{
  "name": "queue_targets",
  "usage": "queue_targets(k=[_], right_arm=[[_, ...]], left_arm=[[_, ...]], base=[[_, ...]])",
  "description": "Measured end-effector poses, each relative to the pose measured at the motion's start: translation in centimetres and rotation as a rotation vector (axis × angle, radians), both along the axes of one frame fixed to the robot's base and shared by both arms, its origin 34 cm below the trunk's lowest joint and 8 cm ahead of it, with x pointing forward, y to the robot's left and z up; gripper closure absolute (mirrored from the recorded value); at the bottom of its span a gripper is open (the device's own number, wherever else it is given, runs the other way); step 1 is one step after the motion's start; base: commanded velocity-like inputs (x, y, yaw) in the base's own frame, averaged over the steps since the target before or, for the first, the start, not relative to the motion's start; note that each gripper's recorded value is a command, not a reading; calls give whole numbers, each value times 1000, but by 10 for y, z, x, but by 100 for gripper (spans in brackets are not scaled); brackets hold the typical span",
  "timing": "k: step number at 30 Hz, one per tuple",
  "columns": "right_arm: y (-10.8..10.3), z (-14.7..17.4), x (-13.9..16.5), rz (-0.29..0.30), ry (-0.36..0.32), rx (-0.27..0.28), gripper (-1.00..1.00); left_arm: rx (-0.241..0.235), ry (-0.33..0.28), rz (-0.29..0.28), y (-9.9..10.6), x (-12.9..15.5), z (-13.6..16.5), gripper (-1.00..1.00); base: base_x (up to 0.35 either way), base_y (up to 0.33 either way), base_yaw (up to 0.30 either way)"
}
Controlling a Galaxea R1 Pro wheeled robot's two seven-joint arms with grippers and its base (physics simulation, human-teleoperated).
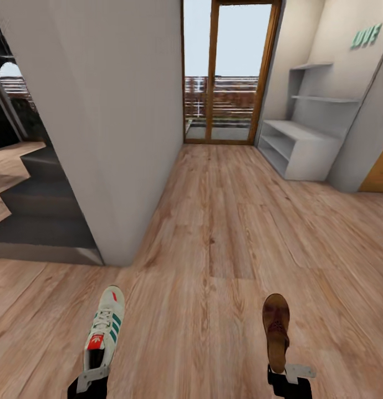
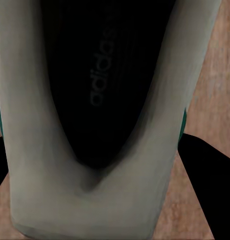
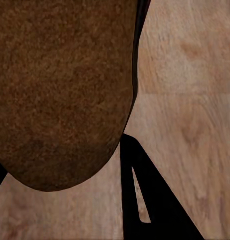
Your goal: Pick up the two gym shoes and the two sandals from the corridor floor and place them onto the hallstand (shoe rack) in the corridor, making sure they are on the rack and not on the floor. Arrange them so the two gym shoes are next to each other and the two sandals are next to each other.
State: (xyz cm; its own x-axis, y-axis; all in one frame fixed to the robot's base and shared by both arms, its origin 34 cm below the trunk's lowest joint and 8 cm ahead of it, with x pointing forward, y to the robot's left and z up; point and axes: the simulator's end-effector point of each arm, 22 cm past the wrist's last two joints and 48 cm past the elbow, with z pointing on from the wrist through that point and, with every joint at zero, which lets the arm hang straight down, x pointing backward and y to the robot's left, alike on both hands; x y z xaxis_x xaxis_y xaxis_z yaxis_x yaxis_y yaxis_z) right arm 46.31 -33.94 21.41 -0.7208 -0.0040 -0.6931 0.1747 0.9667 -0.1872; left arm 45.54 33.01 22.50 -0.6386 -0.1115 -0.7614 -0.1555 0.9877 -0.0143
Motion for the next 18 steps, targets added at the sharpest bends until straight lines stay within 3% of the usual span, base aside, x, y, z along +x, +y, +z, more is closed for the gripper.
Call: queue_targets(k=[18], right_arm=[[0, 0, 0, 0, 1, 0, 100]], left_arm=[[-2, 6, 2, 0, -3, -2, 100]], base=[[227, -255, -279]])
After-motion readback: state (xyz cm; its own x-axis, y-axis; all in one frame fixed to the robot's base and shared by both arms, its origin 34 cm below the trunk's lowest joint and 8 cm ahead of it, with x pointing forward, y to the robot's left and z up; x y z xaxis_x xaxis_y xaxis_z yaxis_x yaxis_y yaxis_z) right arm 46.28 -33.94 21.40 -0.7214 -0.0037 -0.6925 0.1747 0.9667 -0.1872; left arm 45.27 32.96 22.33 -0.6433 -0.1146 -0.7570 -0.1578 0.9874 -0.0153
